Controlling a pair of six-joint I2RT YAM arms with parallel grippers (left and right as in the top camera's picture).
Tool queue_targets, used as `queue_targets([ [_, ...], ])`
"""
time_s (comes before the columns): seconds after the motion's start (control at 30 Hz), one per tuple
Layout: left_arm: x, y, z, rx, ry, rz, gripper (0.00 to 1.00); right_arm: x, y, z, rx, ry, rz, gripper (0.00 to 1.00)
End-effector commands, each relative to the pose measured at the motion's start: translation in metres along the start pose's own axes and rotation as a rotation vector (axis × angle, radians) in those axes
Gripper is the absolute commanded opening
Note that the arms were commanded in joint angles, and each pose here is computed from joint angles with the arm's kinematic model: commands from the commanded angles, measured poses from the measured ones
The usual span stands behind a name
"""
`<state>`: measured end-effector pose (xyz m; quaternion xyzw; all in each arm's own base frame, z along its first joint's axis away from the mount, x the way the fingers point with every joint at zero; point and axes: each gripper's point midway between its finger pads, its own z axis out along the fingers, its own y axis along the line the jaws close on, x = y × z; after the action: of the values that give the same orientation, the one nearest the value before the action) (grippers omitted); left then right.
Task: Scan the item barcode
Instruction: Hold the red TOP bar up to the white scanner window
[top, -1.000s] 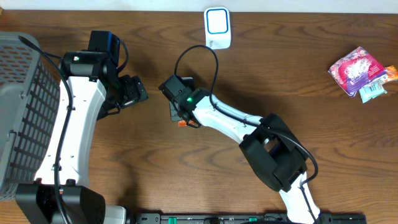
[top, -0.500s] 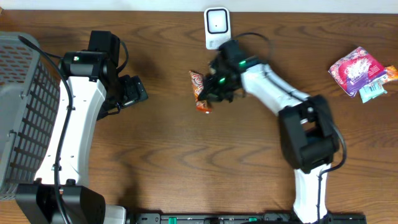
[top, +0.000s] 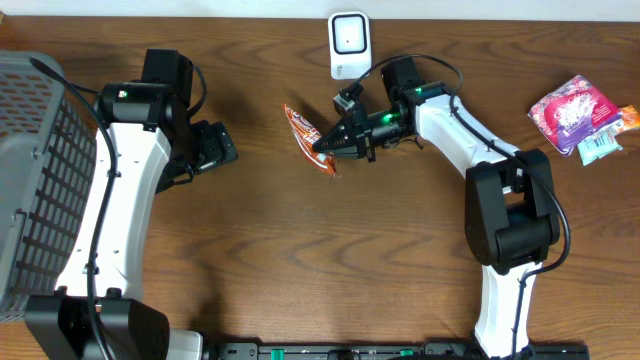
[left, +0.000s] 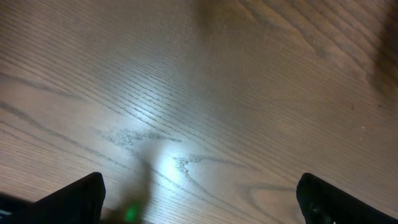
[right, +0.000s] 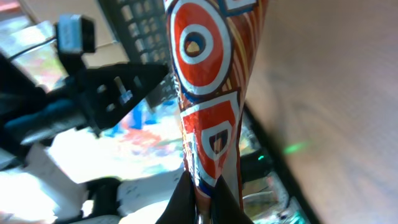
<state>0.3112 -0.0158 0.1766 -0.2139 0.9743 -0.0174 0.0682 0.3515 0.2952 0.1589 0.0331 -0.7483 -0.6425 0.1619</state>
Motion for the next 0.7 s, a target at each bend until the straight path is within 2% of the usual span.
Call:
queue_targets([
  [0.0, -0.001, 0.003, 0.002, -0.014, 0.001, 0.011, 0.98, 0.014, 0.037, -0.005, -0.108, 0.043, -0.041, 0.01],
  [0.3, -0.001, 0.003, 0.002, -0.014, 0.001, 0.011, 0.98, 0.023, 0.033, -0.005, -0.104, 0.051, 0.085, 0.01],
  [0.67, -0.001, 0.003, 0.002, -0.014, 0.001, 0.011, 0.98, 0.028, 0.033, 0.005, -0.098, 0.074, 0.078, 0.01],
])
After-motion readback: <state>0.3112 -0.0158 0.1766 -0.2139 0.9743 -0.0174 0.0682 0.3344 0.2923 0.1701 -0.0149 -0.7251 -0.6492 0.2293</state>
